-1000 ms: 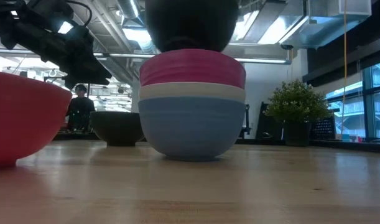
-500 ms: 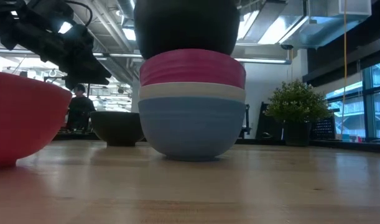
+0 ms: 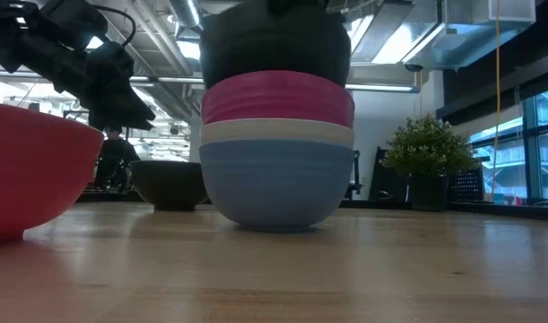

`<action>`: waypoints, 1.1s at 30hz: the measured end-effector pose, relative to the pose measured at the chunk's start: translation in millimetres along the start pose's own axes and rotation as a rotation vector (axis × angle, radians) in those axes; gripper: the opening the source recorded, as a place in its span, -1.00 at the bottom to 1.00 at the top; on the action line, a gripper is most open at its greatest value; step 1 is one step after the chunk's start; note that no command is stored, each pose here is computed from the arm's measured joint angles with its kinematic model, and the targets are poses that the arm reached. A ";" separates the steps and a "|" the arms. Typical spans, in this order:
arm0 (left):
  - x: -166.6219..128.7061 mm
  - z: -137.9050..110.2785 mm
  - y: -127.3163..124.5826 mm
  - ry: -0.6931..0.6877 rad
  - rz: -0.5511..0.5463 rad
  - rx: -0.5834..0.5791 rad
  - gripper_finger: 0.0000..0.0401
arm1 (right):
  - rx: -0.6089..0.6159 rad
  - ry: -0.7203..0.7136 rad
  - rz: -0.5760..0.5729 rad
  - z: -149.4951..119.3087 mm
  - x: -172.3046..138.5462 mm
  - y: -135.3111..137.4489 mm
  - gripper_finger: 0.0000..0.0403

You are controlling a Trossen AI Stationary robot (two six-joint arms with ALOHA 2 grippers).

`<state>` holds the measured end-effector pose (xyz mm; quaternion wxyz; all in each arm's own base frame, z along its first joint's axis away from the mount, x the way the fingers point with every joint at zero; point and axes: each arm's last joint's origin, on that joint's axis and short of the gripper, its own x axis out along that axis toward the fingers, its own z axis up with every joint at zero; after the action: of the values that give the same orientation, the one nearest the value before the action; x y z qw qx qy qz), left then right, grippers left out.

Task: Nest bowls inside each other
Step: Stack the right black bowl on top of the pink bowl

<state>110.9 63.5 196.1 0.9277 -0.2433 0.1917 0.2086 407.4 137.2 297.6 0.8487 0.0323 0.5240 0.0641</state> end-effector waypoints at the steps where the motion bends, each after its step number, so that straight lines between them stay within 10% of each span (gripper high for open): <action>1: 0.0 -0.1 0.1 0.001 0.000 0.004 -0.35 | 0.000 0.006 -0.002 -0.3 1.8 -0.1 -0.96; 33: 0.0 -0.4 0.2 0.005 0.002 0.020 -0.35 | -0.053 0.038 -0.064 -2.5 34.5 -2.0 -0.96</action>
<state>110.7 63.4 195.7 0.9294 -0.2342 0.1961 0.2070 420.6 140.0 265.7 0.8407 -0.0083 0.5390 0.0517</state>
